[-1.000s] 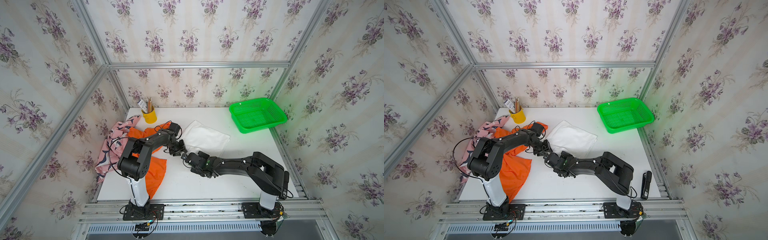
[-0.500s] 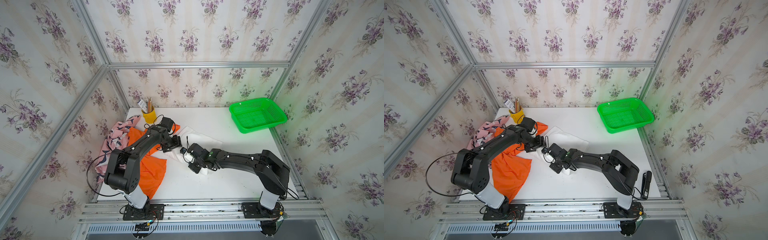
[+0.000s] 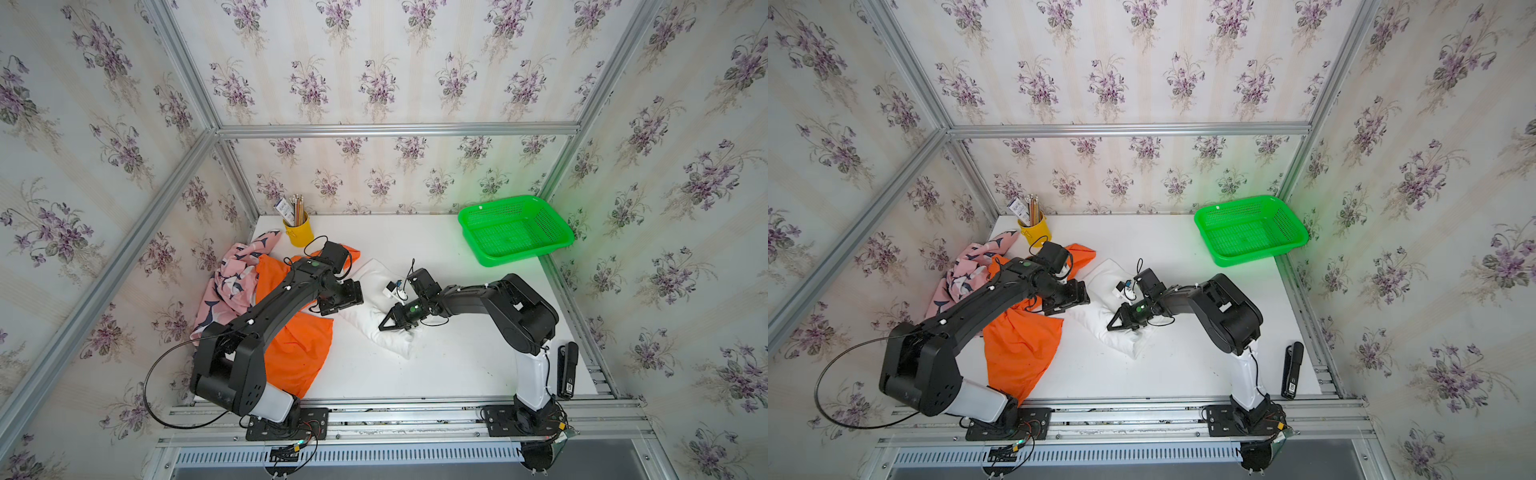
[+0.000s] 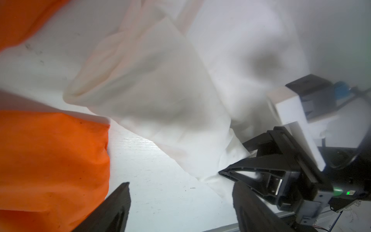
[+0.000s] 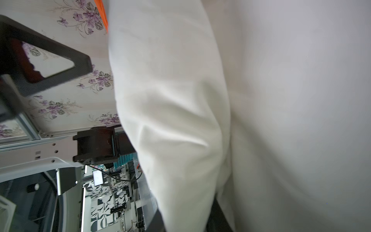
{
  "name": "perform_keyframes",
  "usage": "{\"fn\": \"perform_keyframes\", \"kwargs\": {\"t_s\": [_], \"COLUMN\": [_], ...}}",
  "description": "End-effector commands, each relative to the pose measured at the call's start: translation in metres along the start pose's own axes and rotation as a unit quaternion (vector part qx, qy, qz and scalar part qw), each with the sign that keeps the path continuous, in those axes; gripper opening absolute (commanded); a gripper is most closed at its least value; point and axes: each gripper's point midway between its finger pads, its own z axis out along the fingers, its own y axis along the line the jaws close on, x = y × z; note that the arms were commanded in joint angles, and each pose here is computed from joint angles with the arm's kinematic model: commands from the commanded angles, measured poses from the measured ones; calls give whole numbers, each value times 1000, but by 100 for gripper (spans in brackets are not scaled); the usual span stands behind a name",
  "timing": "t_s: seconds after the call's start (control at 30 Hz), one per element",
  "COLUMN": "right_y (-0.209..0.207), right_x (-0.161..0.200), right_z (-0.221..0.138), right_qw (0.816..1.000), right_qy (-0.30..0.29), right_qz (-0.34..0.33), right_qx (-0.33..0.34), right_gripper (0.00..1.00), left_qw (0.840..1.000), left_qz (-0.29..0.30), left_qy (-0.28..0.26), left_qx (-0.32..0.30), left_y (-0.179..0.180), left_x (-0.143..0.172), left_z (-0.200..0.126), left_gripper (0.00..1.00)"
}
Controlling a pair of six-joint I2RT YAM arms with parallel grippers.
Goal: Roll up the shorts
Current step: Roll the shorts at the center of the board.
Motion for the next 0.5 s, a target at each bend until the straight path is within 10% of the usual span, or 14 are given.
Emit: {"fn": "perform_keyframes", "kwargs": {"t_s": [0.0, 0.27, 0.47], "right_y": [-23, -21, 18], "right_x": [4, 1, -6], "right_z": [-2, -51, -92], "right_qw": [998, 972, 835], "right_qy": [0, -52, -87], "right_qz": [46, -50, -258], "right_qx": [34, 222, 478], "right_gripper": [32, 63, 78], "left_qw": [1000, 999, 999], "left_qz": [-26, -13, 3], "left_qy": [5, 24, 34], "left_qx": [3, -31, -33], "left_y": [-1, 1, -2], "left_x": [-1, -21, -25], "left_z": [21, 64, 67], "left_gripper": [83, 68, 63]}}
